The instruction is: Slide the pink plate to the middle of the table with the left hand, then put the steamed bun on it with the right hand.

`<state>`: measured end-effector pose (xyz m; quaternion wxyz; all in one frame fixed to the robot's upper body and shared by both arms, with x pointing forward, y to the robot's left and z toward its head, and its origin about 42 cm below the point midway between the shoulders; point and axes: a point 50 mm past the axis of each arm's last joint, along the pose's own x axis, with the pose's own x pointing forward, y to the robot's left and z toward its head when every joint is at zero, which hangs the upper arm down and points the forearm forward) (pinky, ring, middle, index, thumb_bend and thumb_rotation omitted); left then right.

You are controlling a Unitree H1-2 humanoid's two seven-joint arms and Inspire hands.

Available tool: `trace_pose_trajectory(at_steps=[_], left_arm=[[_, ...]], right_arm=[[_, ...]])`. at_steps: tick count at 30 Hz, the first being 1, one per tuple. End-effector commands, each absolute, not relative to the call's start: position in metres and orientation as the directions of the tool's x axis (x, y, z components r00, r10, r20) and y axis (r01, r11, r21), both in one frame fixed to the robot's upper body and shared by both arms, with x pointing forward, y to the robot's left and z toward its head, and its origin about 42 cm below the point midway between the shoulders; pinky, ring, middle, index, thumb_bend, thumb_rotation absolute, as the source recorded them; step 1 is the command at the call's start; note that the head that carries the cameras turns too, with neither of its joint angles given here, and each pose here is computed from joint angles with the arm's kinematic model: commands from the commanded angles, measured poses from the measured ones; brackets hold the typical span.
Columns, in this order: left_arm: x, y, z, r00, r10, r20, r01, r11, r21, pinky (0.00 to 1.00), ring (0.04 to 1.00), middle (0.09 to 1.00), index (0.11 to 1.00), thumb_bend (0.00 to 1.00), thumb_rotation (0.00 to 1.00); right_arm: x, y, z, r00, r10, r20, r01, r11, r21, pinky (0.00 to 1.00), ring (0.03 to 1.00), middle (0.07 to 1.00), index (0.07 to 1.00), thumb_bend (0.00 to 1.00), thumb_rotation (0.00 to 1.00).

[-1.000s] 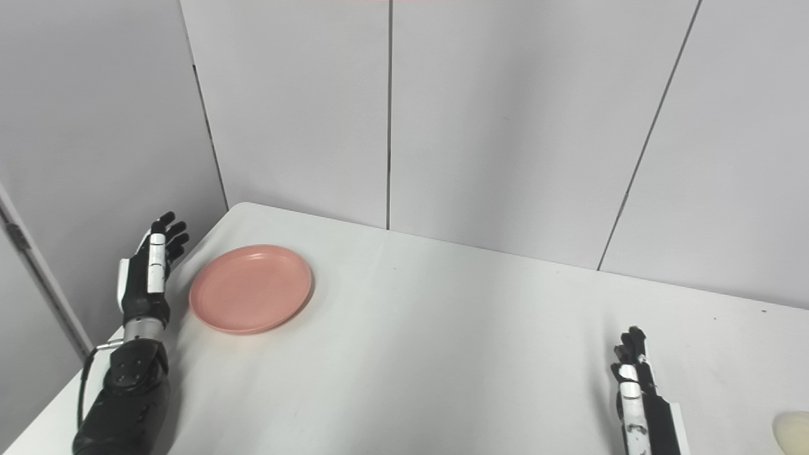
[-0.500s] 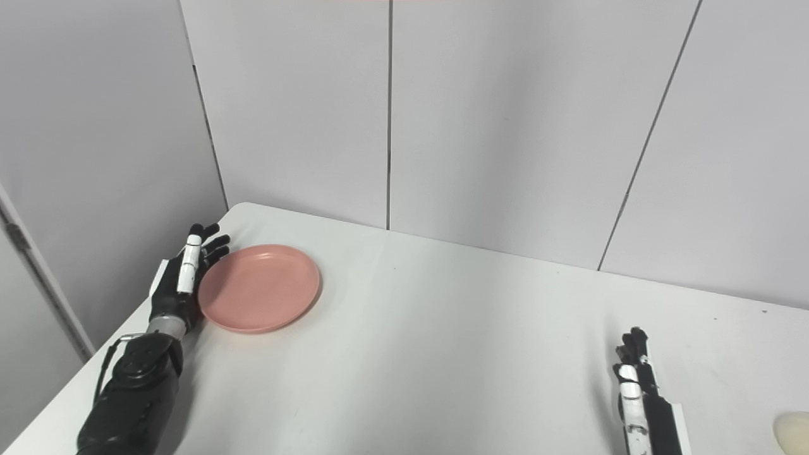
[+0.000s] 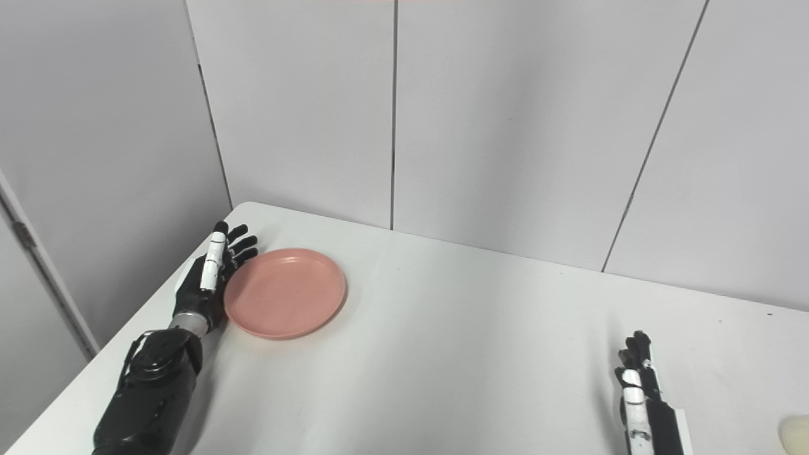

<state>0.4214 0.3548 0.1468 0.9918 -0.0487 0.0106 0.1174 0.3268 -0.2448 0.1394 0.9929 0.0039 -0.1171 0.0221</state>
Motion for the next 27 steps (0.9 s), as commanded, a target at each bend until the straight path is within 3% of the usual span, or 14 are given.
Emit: trace_pose_trajectory(at_steps=[1, 16, 22, 27], left_arm=[[0.432, 0.333, 0.156, 0.988, 0.155, 0.0, -0.153, 0.979, -0.136, 0.88, 0.861, 0.847, 0.837, 0.71, 1.0], [0.43, 0.256, 0.151, 0.994, 0.004, 0.114, 0.023, 0.97, -0.243, 0.88, 0.876, 0.846, 0.835, 0.71, 1.0], [0.419, 0.221, 0.145, 0.994, -0.047, 0.104, 0.072, 0.965, -0.251, 0.9, 0.901, 0.872, 0.865, 0.72, 1.0], [0.4, 0.183, 0.14, 0.983, -0.119, 0.138, 0.153, 0.952, -0.266, 0.93, 0.94, 0.924, 0.913, 0.66, 1.0]], right_arm=[[0.325, -0.243, 0.141, 0.971, 0.039, 0.234, -0.043, 0.999, 0.011, 1.0, 1.0, 1.0, 1.0, 0.42, 0.94], [0.325, -0.239, 0.145, 0.972, 0.039, 0.231, -0.044, 0.999, 0.017, 1.0, 1.0, 0.994, 1.0, 0.42, 0.91], [0.328, -0.237, 0.142, 0.971, 0.043, 0.235, -0.047, 0.999, 0.012, 1.0, 1.0, 0.996, 1.0, 0.45, 0.9], [0.332, -0.235, 0.136, 0.965, 0.044, 0.259, -0.041, 0.999, -0.016, 1.0, 0.997, 0.991, 1.0, 0.5, 0.9]])
